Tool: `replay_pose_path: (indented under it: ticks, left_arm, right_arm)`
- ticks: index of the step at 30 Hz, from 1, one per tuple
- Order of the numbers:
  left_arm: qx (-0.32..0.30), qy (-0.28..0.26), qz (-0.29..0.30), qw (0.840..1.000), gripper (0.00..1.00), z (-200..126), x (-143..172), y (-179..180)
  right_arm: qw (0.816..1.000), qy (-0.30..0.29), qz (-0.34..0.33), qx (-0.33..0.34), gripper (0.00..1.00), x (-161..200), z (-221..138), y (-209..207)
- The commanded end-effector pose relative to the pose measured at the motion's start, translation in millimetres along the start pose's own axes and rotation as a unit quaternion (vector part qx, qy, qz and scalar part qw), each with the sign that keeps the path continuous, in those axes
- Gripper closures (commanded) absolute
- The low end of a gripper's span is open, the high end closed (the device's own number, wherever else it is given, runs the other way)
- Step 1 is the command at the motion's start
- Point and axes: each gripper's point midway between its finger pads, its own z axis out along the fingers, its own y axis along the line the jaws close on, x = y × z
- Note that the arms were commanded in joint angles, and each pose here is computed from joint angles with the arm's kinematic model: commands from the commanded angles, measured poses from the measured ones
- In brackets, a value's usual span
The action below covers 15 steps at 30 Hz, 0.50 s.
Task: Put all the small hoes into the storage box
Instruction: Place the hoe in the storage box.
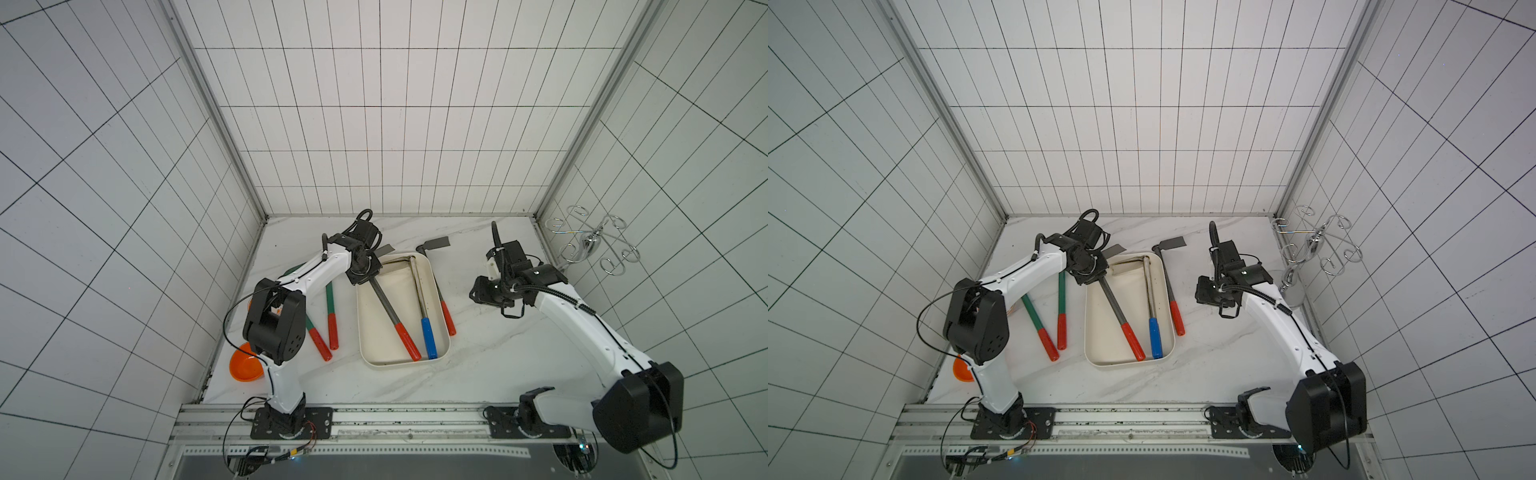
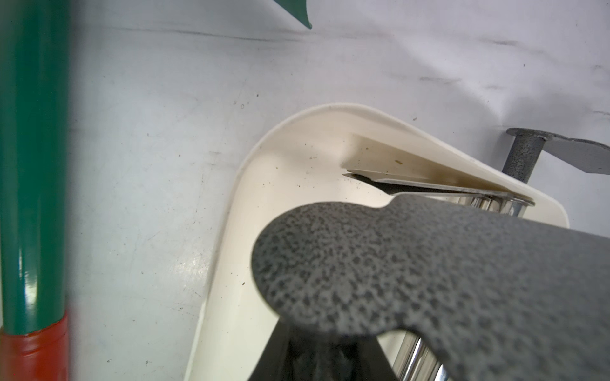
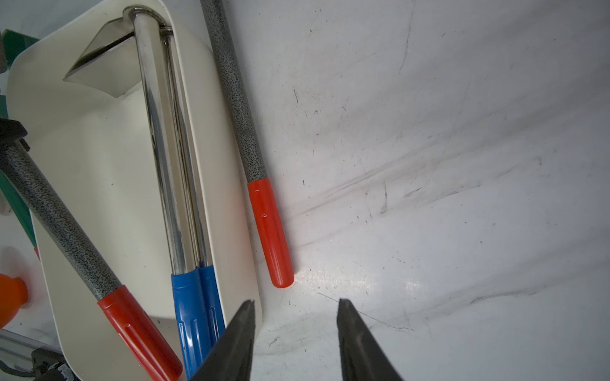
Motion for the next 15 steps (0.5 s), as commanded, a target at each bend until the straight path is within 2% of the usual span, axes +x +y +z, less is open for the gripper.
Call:
replay_pose_path:
  ticks: [1,15]
  left_arm:
    - [0.011,-0.008,-0.015,1.000,1.00,5,-5,-7]
    - [-0.009,0.005,-0.017,1.000,1.00,26,-1,-1]
  right_arm:
    - [1.000,0.019,0.006,0.017,0.57,12,10,-13]
    - [1.000,0.022,0.005,0.022,0.57,14,13,-16]
